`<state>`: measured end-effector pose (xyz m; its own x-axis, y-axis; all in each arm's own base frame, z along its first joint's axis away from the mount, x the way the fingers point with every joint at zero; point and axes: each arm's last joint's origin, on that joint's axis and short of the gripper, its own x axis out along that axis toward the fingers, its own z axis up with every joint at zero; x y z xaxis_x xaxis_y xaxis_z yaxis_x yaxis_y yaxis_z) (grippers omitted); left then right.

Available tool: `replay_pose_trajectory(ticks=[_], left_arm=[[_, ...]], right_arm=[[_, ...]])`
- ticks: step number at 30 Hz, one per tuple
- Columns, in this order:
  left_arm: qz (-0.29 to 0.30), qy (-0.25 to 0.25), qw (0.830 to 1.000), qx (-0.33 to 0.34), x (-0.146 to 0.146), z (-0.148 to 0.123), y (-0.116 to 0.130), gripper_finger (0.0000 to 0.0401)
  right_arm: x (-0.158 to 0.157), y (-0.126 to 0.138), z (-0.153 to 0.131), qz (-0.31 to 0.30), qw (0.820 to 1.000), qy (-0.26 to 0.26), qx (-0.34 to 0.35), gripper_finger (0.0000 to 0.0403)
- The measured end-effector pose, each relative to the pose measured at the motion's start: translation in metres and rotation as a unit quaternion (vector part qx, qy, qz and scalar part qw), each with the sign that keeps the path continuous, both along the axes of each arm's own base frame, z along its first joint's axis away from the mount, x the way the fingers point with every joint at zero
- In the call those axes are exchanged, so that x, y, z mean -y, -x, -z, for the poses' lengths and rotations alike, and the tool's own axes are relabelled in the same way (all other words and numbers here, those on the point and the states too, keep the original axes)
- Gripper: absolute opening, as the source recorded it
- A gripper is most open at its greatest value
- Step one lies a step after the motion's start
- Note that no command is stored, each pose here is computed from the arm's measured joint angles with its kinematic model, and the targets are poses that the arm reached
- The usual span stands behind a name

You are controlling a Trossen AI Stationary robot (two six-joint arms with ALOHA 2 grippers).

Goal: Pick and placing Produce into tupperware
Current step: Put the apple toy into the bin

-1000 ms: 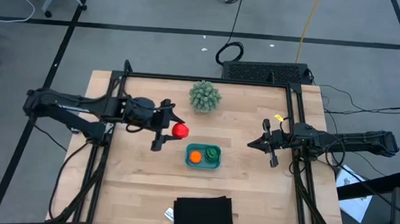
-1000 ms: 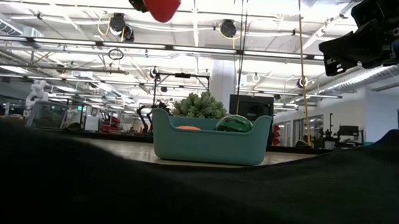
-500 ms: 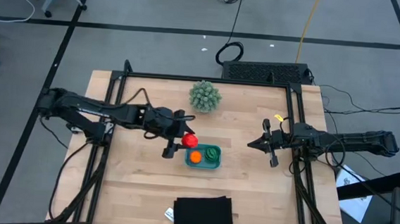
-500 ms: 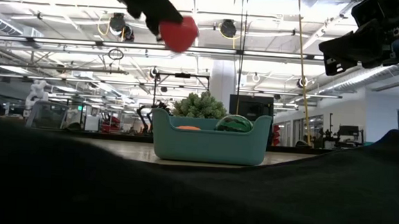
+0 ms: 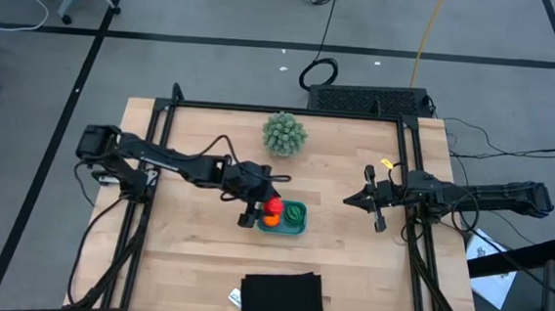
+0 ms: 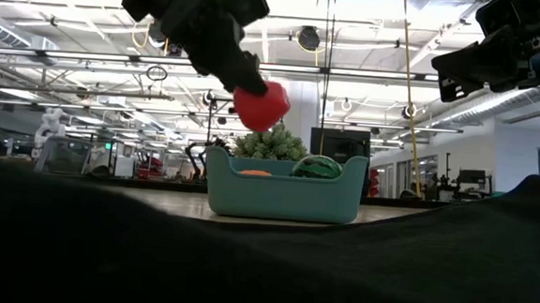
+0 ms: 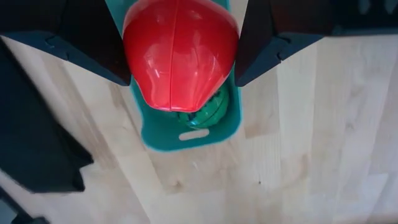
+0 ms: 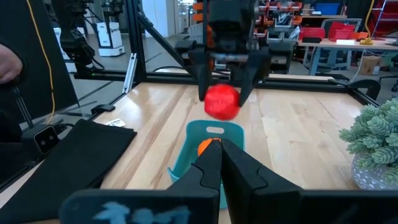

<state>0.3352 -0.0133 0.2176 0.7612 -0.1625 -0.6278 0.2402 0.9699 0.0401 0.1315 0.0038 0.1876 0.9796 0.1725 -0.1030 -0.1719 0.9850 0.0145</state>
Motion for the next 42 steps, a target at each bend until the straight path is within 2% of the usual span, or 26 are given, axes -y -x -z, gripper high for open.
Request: replay_pose_trajectory(ticks=[6, 14, 20, 33, 42], left_arm=[[0.018, -0.022, 1.000, -0.002, 0.000, 0.013, -0.008, 0.0271], [0.097, -0.098, 0.990, -0.002, 0.010, 0.028, -0.012, 0.0271], [0.131, -0.136, 0.982, 0.012, 0.014, 0.026, -0.012, 0.0271], [0.133, -0.181, 0.974, -0.005, 0.009, 0.039, -0.016, 0.0271], [0.147, -0.194, 0.970, -0.016, 0.009, 0.050, -0.019, 0.0271]], right_arm=[[0.000, 0.000, 0.000, 0.000, 1.000, 0.002, 0.000, 0.0000], [0.000, 0.000, 0.000, 0.000, 1.000, 0.002, 0.000, 0.0000], [0.000, 0.000, 0.000, 0.000, 1.000, 0.004, 0.000, 0.0000], [0.000, 0.000, 0.000, 0.000, 1.000, 0.004, 0.000, 0.0000], [0.000, 0.000, 0.000, 0.000, 1.000, 0.004, 0.000, 0.0000]])
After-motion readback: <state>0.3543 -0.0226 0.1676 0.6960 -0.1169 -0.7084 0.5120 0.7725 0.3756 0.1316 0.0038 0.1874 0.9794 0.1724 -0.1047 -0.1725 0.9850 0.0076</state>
